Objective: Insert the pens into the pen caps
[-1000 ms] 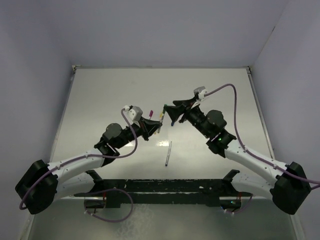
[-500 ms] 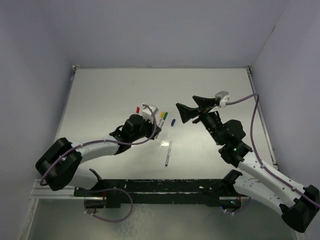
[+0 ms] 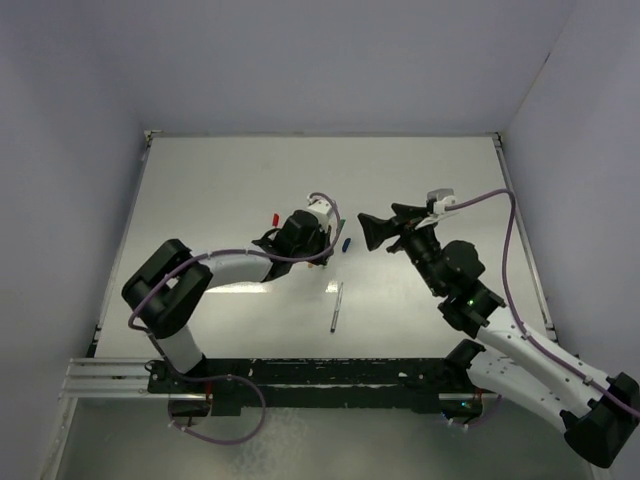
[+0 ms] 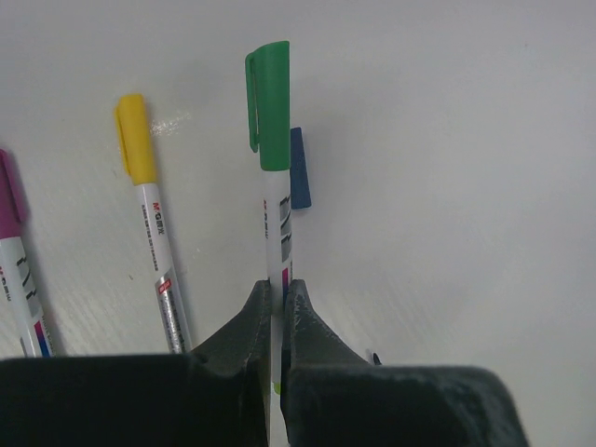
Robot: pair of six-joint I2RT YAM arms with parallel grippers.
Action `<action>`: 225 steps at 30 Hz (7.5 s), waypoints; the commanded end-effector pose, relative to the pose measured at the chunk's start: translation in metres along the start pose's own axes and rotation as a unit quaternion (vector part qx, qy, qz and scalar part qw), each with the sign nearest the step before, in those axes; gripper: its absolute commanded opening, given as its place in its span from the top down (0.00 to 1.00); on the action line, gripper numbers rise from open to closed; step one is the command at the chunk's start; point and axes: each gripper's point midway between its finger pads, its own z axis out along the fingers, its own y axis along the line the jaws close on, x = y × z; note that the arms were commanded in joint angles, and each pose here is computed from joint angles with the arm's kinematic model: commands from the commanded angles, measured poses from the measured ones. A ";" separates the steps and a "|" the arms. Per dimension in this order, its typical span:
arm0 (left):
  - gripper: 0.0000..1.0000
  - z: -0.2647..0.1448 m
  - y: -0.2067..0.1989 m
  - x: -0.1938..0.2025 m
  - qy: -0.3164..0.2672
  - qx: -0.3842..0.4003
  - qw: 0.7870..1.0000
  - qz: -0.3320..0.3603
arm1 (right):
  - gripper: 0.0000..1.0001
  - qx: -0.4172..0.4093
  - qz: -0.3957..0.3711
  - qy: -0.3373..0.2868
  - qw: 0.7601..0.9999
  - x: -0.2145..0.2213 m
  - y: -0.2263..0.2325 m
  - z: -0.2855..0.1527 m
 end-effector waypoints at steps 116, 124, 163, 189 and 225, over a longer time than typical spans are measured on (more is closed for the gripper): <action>0.56 -0.093 -0.056 0.042 0.014 -0.102 0.988 0.112 | 0.07 0.283 0.075 0.020 0.956 0.050 -0.100 -0.026; 0.53 -0.085 -0.035 0.075 0.070 -0.145 0.980 0.120 | 0.07 0.272 0.080 0.024 0.959 0.051 -0.096 -0.022; 0.50 -0.070 -0.053 0.093 0.088 -0.061 0.993 0.057 | 0.10 0.429 0.008 0.190 0.883 0.111 -0.139 -0.058; 0.48 -0.122 -0.023 0.039 0.005 -0.097 0.993 0.069 | 0.16 0.470 0.097 0.450 0.753 0.231 -0.121 -0.185; 0.48 -0.119 -0.016 0.055 0.022 -0.069 0.996 0.059 | 0.52 0.469 0.047 0.492 0.732 0.247 -0.120 -0.158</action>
